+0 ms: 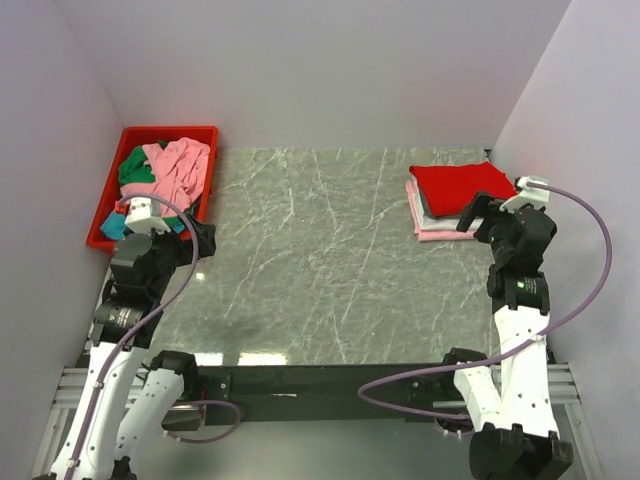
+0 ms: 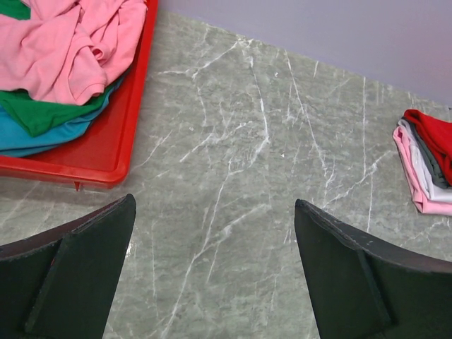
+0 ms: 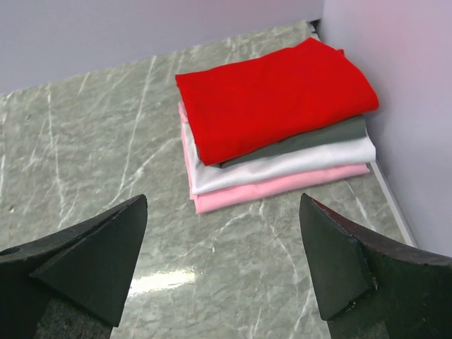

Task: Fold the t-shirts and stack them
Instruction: Reset both grippers

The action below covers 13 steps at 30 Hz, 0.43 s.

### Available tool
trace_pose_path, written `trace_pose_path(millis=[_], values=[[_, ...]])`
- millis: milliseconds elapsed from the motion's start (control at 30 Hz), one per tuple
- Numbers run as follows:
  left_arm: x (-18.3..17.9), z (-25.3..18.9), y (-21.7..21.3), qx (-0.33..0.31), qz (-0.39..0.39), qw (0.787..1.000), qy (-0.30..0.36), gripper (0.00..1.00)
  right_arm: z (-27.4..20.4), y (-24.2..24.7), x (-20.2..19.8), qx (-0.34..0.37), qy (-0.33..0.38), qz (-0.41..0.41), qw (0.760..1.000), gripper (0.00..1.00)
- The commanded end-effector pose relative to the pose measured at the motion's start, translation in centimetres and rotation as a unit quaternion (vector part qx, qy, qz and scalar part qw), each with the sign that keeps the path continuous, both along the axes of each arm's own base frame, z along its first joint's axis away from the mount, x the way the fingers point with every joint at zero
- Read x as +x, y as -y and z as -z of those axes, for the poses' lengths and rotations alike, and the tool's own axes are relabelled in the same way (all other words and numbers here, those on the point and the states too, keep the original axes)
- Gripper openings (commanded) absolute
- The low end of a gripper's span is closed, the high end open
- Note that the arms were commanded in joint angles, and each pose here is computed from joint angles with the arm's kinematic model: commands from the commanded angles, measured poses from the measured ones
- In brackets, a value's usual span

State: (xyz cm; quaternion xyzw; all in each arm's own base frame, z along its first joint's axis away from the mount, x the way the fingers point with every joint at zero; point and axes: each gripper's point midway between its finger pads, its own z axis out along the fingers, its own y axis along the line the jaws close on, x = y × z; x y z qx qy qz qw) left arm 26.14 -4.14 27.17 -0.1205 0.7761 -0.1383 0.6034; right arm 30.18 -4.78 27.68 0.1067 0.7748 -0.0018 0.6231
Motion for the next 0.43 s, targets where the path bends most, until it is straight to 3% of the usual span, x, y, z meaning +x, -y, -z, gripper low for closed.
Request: trace_pose_path(millis=[0, 400], values=[[-0.2, -0.4, -0.1, 0.004, 0.002, 1.0, 0.012, 0.99, 0.1, 1.2, -0.1, 0.013, 0.005, 0.04, 0.999, 0.94], [-0.9, 0.1, 0.0, 0.012, 0.012, 1.0, 0.015, 0.99, 1.1, 1.0, 0.2, -0.002, -0.001, 0.026, 1.0, 0.94]])
